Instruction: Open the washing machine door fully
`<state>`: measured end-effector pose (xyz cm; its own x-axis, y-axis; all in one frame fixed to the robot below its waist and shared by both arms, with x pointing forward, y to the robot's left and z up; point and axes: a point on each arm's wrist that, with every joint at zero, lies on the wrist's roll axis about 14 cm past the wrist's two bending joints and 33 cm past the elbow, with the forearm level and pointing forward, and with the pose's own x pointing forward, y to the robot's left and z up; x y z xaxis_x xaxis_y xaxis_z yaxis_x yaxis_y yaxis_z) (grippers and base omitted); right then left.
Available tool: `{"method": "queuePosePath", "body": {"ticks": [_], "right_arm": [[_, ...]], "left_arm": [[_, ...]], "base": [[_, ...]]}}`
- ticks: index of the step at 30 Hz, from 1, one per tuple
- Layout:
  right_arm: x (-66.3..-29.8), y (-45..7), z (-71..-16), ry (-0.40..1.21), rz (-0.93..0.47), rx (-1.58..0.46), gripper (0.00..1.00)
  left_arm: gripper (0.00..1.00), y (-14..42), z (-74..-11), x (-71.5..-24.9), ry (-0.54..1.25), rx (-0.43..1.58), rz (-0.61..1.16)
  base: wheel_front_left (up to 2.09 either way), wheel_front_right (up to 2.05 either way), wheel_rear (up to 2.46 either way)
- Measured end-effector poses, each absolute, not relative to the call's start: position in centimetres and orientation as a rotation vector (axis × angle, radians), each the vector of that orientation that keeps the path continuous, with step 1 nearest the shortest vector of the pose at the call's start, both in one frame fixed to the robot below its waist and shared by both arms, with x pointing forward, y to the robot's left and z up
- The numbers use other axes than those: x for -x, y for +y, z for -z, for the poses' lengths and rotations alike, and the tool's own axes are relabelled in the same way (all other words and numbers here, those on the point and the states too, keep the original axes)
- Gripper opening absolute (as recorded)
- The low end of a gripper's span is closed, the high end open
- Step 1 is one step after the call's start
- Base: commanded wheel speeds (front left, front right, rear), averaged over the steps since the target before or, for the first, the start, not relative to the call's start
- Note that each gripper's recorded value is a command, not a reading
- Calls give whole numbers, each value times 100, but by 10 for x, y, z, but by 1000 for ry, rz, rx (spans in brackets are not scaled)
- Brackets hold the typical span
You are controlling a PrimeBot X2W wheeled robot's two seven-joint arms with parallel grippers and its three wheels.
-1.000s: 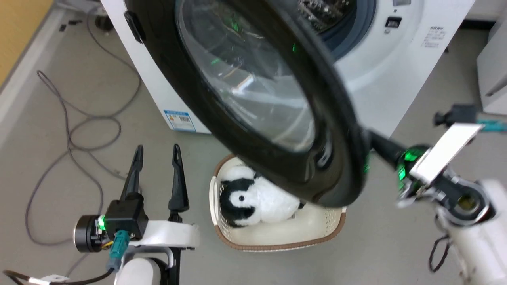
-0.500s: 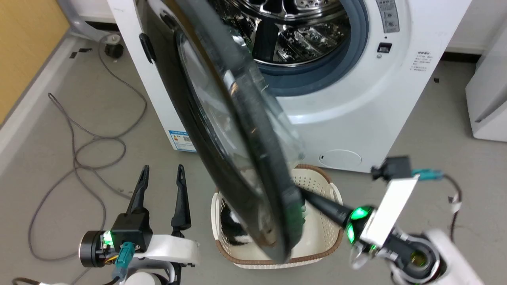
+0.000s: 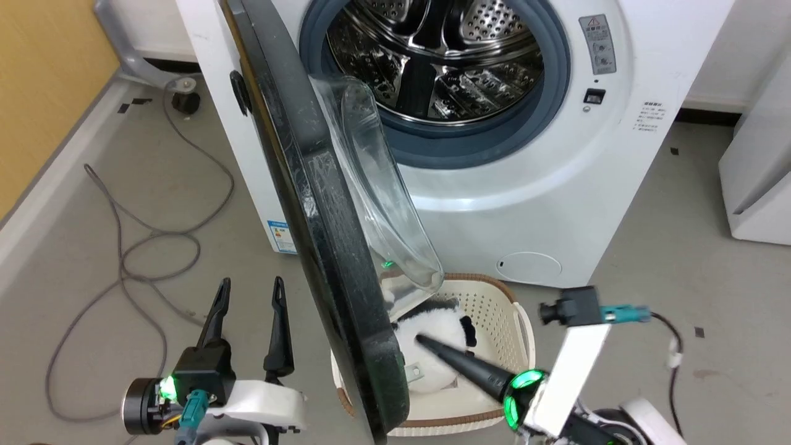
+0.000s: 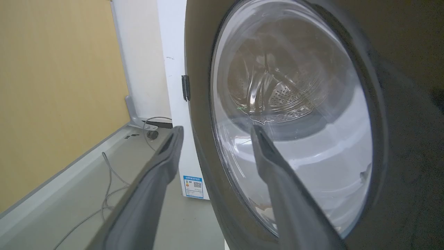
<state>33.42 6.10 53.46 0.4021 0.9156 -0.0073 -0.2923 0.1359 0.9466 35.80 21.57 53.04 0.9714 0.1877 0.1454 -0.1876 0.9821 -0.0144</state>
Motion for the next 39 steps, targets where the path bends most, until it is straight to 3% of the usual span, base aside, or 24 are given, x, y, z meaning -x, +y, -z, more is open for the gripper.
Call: {"method": "queuePosePath", "body": {"ticks": [7, 15, 22, 30, 38, 39], "right_arm": [[-377, 15, -569, 369, -811, -1088, 0], [-414, -72, -595, -130, -513, -814, 0], [-417, -130, -627, -404, -337, -233, 0], [-393, -134, -606, -387, -237, 2, 0], [-382, -146, -562, -254, -182, 29, 0], [-381, -149, -555, -234, -173, 27, 37]], "left_arm": [[100, 217, -531, -353, -149, 4, -193], [100, 215, -530, -351, -149, 8, -183], [100, 213, -531, -353, -152, 3, -177], [100, 210, -529, -356, -147, 5, -164], [100, 211, -530, -356, -149, 4, -168], [100, 212, -530, -356, -148, 4, -168]], "base": [[0, 0, 0], [0, 0, 0], [0, 0, 0], [0, 0, 0], [0, 0, 0], [0, 0, 0]]}}
